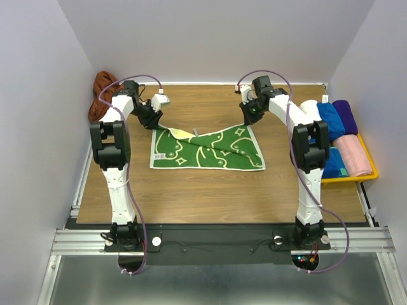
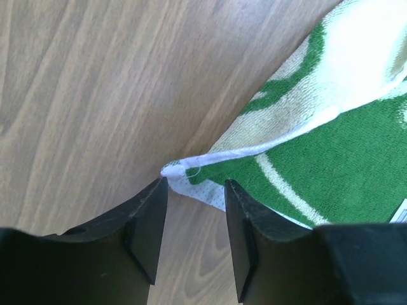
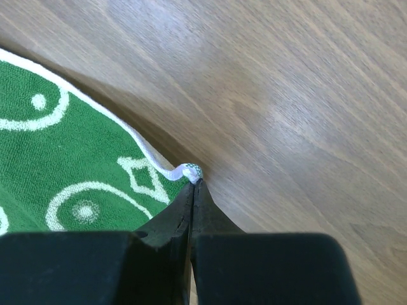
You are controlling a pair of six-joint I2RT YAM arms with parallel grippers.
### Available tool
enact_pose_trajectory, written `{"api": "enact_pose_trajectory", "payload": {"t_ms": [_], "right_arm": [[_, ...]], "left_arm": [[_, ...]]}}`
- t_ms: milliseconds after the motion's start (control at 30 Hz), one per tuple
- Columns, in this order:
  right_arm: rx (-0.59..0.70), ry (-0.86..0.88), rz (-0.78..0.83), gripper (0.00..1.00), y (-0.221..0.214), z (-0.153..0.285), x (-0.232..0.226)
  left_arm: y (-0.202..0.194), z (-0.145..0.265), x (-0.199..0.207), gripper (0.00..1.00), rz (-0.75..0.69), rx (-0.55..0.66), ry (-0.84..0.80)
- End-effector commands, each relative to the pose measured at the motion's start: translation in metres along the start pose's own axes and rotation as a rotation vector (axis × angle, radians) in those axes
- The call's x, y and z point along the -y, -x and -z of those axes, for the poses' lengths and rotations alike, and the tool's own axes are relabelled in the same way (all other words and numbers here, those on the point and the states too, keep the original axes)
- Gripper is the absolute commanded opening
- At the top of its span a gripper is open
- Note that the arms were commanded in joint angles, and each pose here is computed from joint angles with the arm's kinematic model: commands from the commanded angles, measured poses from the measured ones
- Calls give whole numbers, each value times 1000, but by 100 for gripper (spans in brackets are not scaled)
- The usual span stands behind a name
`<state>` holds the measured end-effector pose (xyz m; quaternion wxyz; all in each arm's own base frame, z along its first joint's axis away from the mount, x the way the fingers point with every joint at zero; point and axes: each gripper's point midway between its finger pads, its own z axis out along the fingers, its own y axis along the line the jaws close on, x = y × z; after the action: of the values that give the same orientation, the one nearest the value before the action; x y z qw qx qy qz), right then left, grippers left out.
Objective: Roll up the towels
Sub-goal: Flatten the towel
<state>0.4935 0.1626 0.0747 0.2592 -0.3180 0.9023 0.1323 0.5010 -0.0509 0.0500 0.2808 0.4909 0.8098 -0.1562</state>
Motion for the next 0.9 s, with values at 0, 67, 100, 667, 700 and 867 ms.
{"api": "enact_pose_trajectory", "payload": {"t_ms": [0,67,100,667,700,867], "right_arm": [[63,-33,19,1,19,28,4],[62,-33,14,1,18,28,5],[61,-33,14,1,18,27,5],[59,-31,-4,1,15,27,10],[60,-32,-5,1,15,27,11],[59,-30,-7,1,15,26,10]], "left_arm": [[15,15,-7,52,-24,44,11],[14,14,-8,50,-24,41,11],[13,13,-8,45,-23,41,7],[11,-2,-19,56,-40,46,6],[10,-3,-19,56,-41,46,5],[9,-7,-16,47,-34,59,-17]]}}
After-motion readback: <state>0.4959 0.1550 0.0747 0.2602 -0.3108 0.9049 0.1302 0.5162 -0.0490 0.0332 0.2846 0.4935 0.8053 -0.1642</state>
